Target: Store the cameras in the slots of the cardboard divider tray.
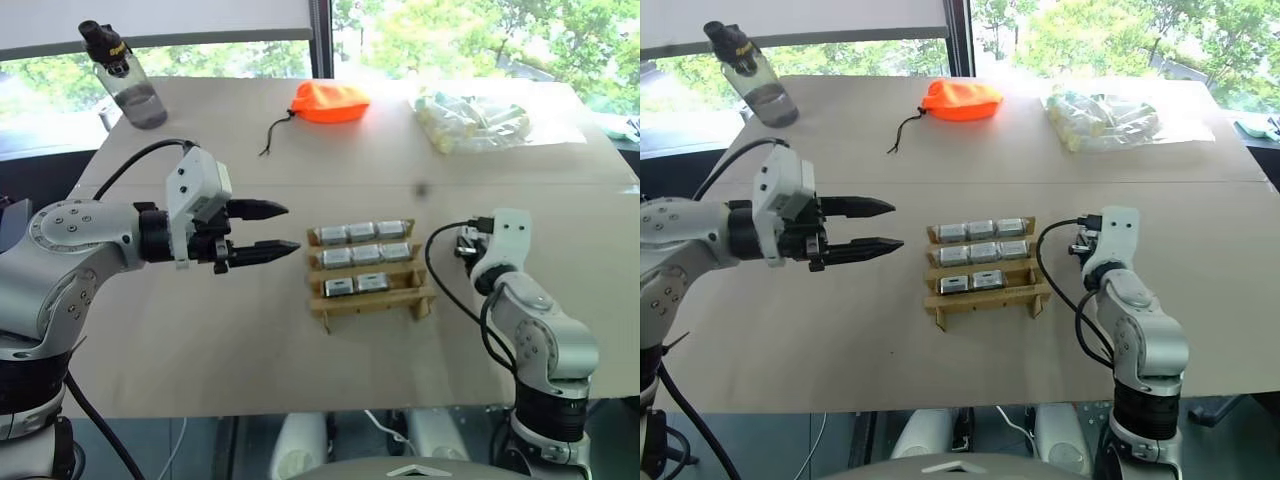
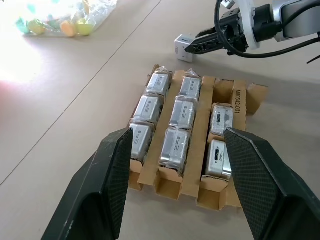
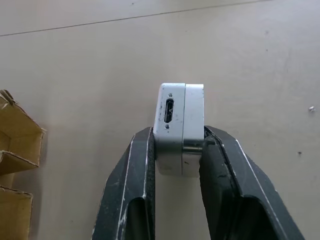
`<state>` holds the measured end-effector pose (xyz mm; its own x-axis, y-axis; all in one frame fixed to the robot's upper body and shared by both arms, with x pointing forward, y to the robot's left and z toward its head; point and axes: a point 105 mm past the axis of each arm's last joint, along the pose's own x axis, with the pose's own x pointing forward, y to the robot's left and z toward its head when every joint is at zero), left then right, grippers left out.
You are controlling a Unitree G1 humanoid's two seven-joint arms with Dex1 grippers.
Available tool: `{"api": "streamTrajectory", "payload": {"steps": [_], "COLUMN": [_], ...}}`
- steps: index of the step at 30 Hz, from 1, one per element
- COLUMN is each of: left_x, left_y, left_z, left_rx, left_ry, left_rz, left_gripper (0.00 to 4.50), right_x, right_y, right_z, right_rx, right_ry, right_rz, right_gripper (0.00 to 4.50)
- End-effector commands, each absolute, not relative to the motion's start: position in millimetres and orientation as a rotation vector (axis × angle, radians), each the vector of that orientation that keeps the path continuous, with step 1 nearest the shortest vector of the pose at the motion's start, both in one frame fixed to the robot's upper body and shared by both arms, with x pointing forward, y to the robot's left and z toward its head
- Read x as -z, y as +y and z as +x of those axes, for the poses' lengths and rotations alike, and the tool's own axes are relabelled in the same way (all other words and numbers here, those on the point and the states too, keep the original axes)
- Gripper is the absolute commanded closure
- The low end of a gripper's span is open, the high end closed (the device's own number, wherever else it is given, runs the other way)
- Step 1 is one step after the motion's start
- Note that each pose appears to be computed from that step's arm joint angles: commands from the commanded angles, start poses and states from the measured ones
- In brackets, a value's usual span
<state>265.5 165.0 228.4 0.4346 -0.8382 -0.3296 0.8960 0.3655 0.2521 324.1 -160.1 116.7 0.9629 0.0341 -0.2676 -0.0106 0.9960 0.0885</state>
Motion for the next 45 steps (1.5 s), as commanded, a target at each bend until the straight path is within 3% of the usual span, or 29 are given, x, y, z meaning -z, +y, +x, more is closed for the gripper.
{"api": "streamTrajectory", "payload": {"steps": [1, 9, 13, 18, 25, 30, 45], "left_x": [-235.4, -233.1, -232.5, -235.1, -241.9, -243.8, -239.0], "left_y": [162.1, 161.5, 161.2, 157.0, 153.7, 154.8, 156.0], "left_z": [261.4, 257.3, 252.3, 241.2, 224.6, 216.9, 211.2], "left_rx": [1.138, 1.168, 1.208, 1.292, 1.375, 1.376, 1.340], "left_ry": [0.117, 0.127, 0.133, 0.125, 0.127, 0.143, 0.159], "left_rz": [0.440, 0.434, 0.433, 0.438, 0.422, 0.417, 0.426], "left_gripper": [1.53, 1.53, 1.53, 1.53, 1.53, 1.53, 1.53], "right_x": [-136.5, -163.0, -176.9, -184.4, -185.9, -176.6, -156.3], "right_y": [-162.2, -149.5, -140.5, -124.3, -112.1, -109.0, -110.6], "right_z": [324.8, 318.2, 305.8, 283.6, 279.1, 282.4, 296.4], "right_rx": [-0.070, -0.455, -0.776, -1.214, -1.635, -1.762, -1.845], "right_ry": [0.189, 0.056, -0.039, -0.090, -0.102, -0.065, 0.121], "right_rz": [0.024, -0.167, -0.347, -0.365, -0.500, -0.566, -0.671], "right_gripper": [3.82, 3.82, 3.82, 3.82, 3.82, 3.82, 3.82]}}
